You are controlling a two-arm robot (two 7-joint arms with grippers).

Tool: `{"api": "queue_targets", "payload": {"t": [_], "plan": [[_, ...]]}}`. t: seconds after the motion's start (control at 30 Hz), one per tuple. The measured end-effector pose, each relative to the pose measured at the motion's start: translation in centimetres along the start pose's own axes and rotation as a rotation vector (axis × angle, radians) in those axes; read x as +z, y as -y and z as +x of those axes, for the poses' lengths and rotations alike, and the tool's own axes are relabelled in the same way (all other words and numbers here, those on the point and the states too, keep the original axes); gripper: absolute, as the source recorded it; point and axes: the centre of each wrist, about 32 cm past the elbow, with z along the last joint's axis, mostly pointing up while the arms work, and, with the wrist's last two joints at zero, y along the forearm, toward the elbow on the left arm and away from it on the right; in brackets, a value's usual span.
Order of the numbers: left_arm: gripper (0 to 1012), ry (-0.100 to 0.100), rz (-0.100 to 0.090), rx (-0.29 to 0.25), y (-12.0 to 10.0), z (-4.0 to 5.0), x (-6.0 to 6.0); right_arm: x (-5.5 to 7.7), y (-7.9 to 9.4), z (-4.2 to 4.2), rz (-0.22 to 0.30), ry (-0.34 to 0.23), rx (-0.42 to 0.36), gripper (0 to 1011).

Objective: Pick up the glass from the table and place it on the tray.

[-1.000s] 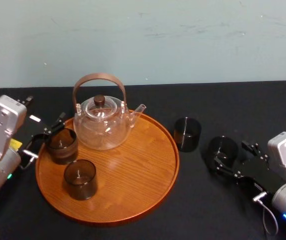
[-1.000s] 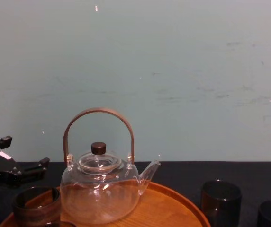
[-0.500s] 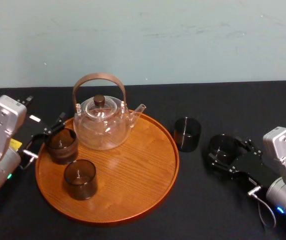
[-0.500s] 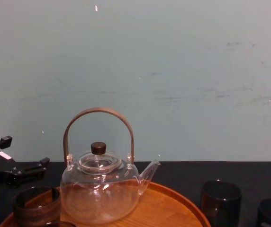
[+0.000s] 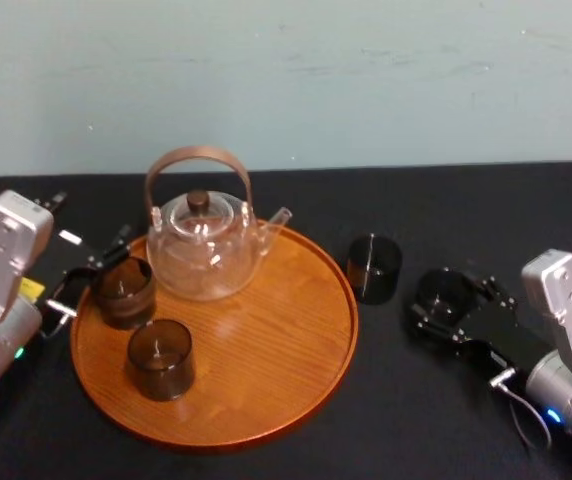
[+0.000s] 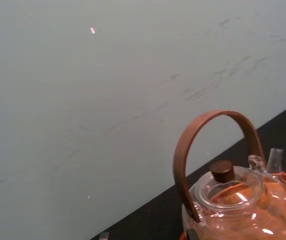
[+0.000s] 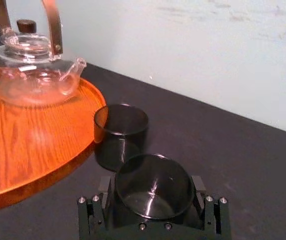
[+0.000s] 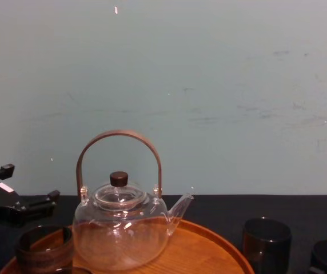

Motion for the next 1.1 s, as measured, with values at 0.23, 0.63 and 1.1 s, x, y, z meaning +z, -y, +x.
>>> {"api": "queue_targets", "payload": {"t": [0.23, 0.63, 1.1], "plan": [[1001, 0.0, 0.0, -0.001, 0.0, 0.0, 0.0, -0.03, -0.2, 0.1, 0.0, -0.006, 0.01, 1002], [1002, 0.0, 0.0, -0.001, 0.0, 0.0, 0.0, 0.03, -0.41, 0.15, -0.005, -0.002, 0.01, 1002], [1002, 0.0, 0.0, -0.001, 0.0, 0.0, 0.0, 0.05, -0.34, 0.11, -0.006, -0.002, 0.011, 918]]}}
